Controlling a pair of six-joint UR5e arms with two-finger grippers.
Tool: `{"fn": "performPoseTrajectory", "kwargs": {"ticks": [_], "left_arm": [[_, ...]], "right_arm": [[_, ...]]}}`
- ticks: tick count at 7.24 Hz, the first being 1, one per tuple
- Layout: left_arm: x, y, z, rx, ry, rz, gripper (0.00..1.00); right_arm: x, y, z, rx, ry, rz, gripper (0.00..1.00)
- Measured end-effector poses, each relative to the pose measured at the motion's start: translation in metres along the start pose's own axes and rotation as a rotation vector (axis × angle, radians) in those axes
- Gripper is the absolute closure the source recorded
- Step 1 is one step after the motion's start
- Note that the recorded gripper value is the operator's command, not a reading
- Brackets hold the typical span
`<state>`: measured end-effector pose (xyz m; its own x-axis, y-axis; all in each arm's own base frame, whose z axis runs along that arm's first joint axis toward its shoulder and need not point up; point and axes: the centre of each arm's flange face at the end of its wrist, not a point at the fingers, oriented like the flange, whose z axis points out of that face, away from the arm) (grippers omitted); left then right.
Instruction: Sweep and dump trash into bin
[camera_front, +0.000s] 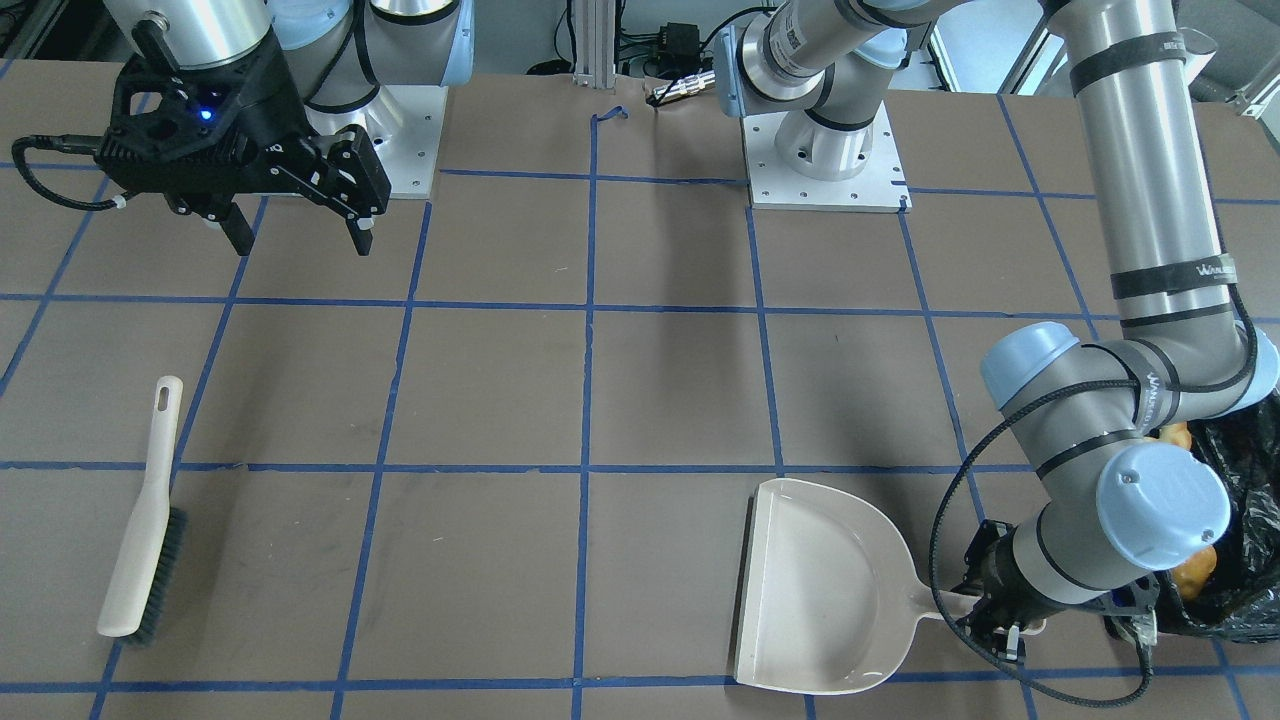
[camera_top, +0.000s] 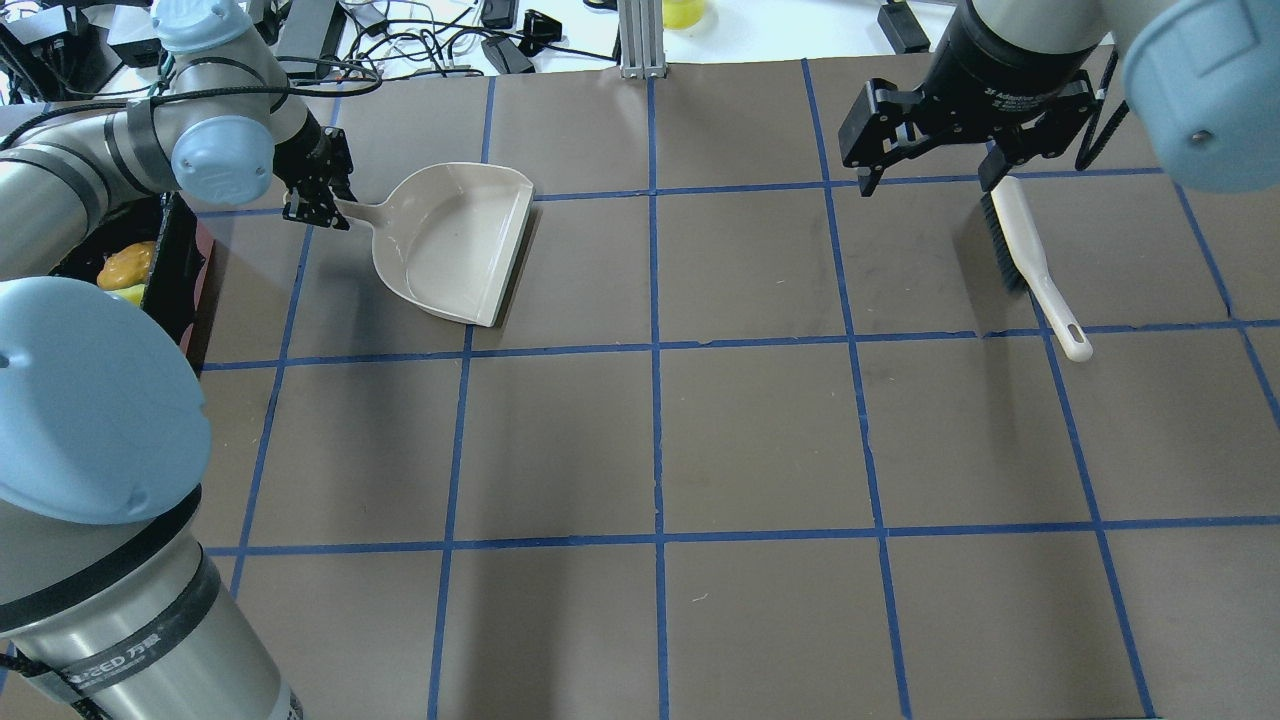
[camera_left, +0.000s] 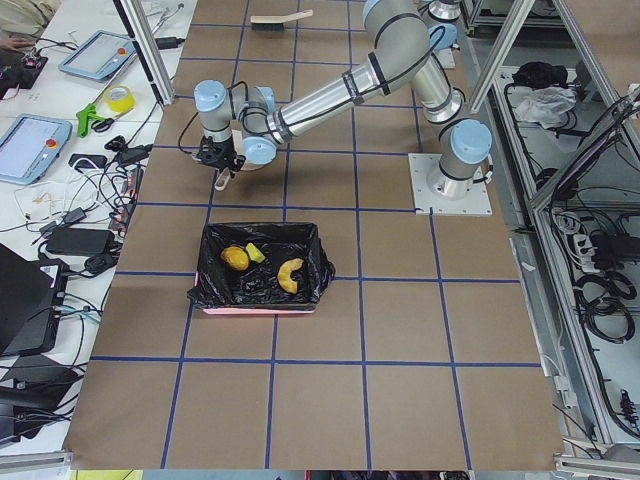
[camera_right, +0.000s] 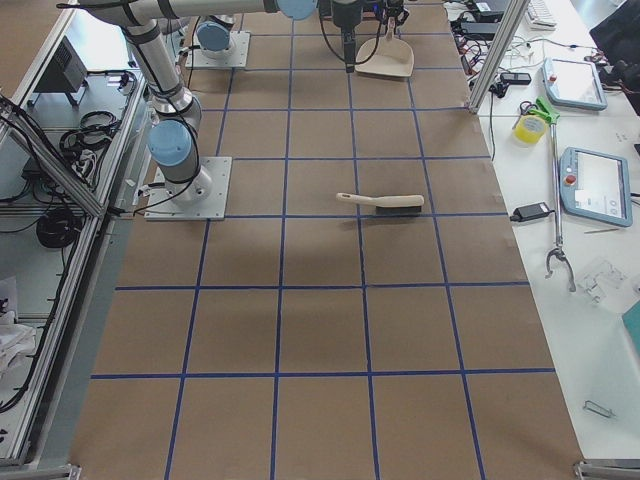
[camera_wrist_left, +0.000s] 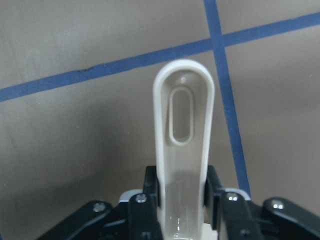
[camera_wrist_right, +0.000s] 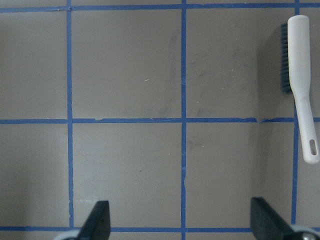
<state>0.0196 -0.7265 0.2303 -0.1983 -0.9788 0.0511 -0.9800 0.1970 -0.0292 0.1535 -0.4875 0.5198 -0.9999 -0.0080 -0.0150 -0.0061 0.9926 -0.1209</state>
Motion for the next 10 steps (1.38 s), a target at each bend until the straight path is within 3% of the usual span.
{"fn": "performPoseTrajectory", "kwargs": {"ticks": [3, 10], "left_arm": [[0.000, 0.008, 0.004, -0.007, -0.015, -0.032, 0.49], [-0.008, 0.015, -0.018, -0.031, -0.062, 0.017, 0.47]], "right_arm": [[0.000, 0.000, 0.000, 0.000, 0.000, 0.000, 0.00], [0.000, 0.000, 0.001, -0.002, -0.001, -0.001, 0.00]]}}
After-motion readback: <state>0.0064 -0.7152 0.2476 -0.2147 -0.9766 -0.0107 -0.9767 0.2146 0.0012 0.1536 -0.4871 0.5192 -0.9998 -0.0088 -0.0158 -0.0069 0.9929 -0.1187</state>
